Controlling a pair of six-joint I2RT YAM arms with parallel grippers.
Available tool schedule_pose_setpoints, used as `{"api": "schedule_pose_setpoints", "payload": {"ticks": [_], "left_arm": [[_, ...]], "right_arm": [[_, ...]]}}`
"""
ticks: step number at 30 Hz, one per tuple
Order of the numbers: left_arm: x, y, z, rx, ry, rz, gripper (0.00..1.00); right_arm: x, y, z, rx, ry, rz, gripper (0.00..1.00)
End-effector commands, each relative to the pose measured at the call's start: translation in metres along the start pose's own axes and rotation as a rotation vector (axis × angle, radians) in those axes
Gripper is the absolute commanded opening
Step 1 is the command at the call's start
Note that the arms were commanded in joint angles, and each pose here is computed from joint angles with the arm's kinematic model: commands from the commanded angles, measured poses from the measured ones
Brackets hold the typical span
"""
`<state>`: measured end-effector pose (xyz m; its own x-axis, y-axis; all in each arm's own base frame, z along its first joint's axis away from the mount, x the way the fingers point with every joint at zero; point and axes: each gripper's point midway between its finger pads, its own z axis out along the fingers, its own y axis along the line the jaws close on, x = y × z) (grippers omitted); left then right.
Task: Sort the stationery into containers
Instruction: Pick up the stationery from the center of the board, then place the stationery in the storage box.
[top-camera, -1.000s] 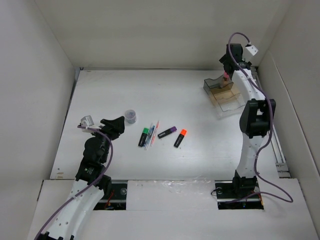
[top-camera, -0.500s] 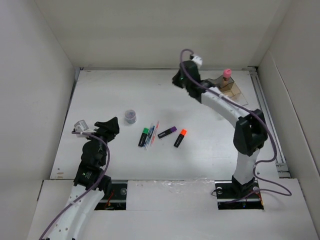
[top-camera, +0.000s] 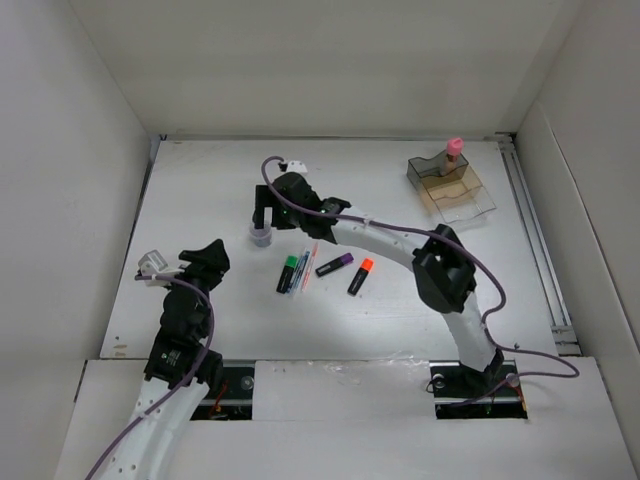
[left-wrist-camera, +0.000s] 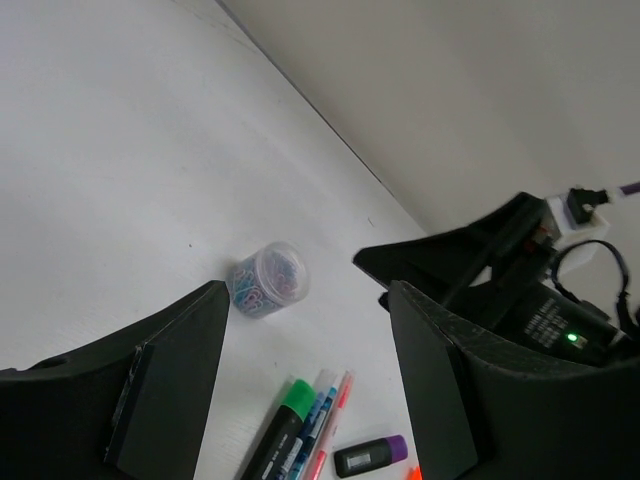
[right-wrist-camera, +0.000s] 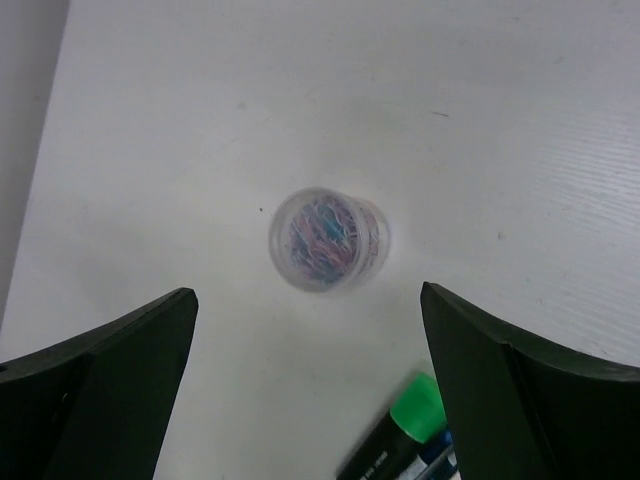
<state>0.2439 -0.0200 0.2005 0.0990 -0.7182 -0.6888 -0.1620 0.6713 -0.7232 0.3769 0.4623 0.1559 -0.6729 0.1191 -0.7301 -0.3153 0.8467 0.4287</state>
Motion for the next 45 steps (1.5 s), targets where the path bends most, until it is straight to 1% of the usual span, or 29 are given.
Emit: {"api": "schedule_pose_setpoints", "payload": {"ticks": [1, 2, 3, 10, 13, 14, 17, 18, 20, 21, 23, 24, 25, 26, 29, 30, 31, 32, 33, 34, 36, 37, 38, 39, 40, 42, 43, 44, 45], "left_arm": [[-0.019, -0.012, -0.004, 0.027, -0.053, -0.046, 0.61], [-0.017, -0.011, -0.003, 0.027, -0.053, -0.046, 0.61], [-0.017, -0.011, -0.003, 0.027, -0.053, -0.046, 0.61], [-0.017, -0.013, -0.004, 0.041, -0.053, -0.051, 0.61], [-0.016, -0.011, -0.004, 0.027, -0.040, -0.050, 0.61], [-0.018, -0.014, -0.004, 0.036, -0.048, -0.057, 0.61], [-0.016, -0.015, -0.004, 0.048, -0.047, -0.052, 0.61], [-0.014, -0.014, -0.002, 0.040, -0.040, -0.046, 0.61], [-0.011, -0.013, -0.003, 0.039, -0.025, -0.040, 0.61], [-0.012, -0.015, -0.002, 0.046, -0.031, -0.045, 0.61], [-0.008, -0.016, -0.001, 0.059, -0.017, -0.044, 0.61], [-0.006, -0.015, 0.000, 0.053, -0.011, -0.040, 0.61], [-0.009, -0.018, 0.000, 0.055, -0.013, -0.041, 0.61], [-0.007, -0.016, -0.001, 0.046, -0.005, -0.035, 0.61], [-0.006, -0.019, 0.000, 0.067, -0.009, -0.035, 0.61], [-0.005, -0.020, 0.000, 0.075, 0.000, -0.034, 0.61], [-0.004, -0.022, 0.000, 0.083, 0.005, -0.026, 0.61], [0.000, -0.027, 0.000, 0.106, 0.025, -0.027, 0.61], [0.003, -0.029, 0.001, 0.118, 0.039, -0.016, 0.61], [0.005, -0.032, 0.001, 0.133, 0.053, -0.016, 0.61], [0.016, -0.043, 0.003, 0.191, 0.097, 0.005, 0.61], [0.020, -0.048, 0.003, 0.219, 0.117, 0.019, 0.61], [0.028, -0.051, 0.007, 0.230, 0.148, 0.040, 0.61], [0.035, -0.058, 0.005, 0.266, 0.187, 0.058, 0.61], [0.041, -0.059, 0.006, 0.279, 0.213, 0.072, 0.63], [0.052, -0.065, 0.009, 0.306, 0.262, 0.088, 0.67], [0.057, -0.066, 0.010, 0.314, 0.278, 0.102, 0.69], [0.061, -0.065, 0.012, 0.314, 0.293, 0.115, 0.70], [0.067, -0.064, 0.014, 0.304, 0.318, 0.122, 0.70]], "right_arm": [[0.012, 0.000, 0.020, 0.072, 0.006, -0.051, 1.00], [0.010, 0.009, 0.021, 0.073, 0.003, -0.058, 1.00], [0.019, 0.003, 0.031, 0.095, 0.015, -0.065, 1.00], [0.039, 0.018, 0.059, 0.119, 0.026, -0.118, 1.00], [0.047, 0.015, 0.074, 0.133, 0.029, -0.122, 1.00], [0.047, 0.012, 0.077, 0.146, 0.021, -0.123, 0.98], [0.046, 0.003, 0.086, 0.187, -0.016, -0.117, 0.92], [0.042, 0.004, 0.087, 0.192, -0.035, -0.113, 0.87], [0.036, 0.000, 0.087, 0.217, -0.069, -0.102, 0.81], [0.034, -0.001, 0.087, 0.226, -0.078, -0.092, 0.74], [0.034, -0.011, 0.088, 0.266, -0.101, -0.097, 0.68], [0.027, -0.008, 0.085, 0.266, -0.126, -0.080, 0.62], [0.021, -0.007, 0.082, 0.270, -0.141, -0.077, 0.49], [0.017, -0.011, 0.079, 0.292, -0.157, -0.078, 0.47], [-0.013, -0.011, 0.054, 0.302, -0.218, -0.045, 0.45], [-0.023, -0.029, 0.050, 0.328, -0.235, -0.030, 0.45], [-0.052, -0.026, 0.029, 0.309, -0.282, 0.004, 0.45], [-0.067, -0.037, 0.021, 0.318, -0.304, 0.024, 0.45], [-0.094, -0.066, 0.014, 0.356, -0.340, 0.072, 0.44], [-0.113, -0.084, -0.006, 0.378, -0.364, 0.095, 0.44], [-0.137, -0.117, -0.021, 0.397, -0.378, 0.170, 0.44], [-0.153, -0.161, -0.030, 0.456, -0.395, 0.214, 0.44], [-0.171, -0.175, -0.048, 0.464, -0.428, 0.249, 0.44], [-0.181, -0.193, -0.055, 0.478, -0.449, 0.271, 0.44], [-0.197, -0.229, -0.065, 0.530, -0.483, 0.304, 0.44], [-0.204, -0.266, -0.071, 0.591, -0.495, 0.341, 0.44], [-0.212, -0.279, -0.075, 0.609, -0.511, 0.355, 0.44], [-0.223, -0.304, -0.082, 0.637, -0.527, 0.387, 0.44], [-0.222, -0.319, -0.076, 0.653, -0.518, 0.397, 0.44]]}}
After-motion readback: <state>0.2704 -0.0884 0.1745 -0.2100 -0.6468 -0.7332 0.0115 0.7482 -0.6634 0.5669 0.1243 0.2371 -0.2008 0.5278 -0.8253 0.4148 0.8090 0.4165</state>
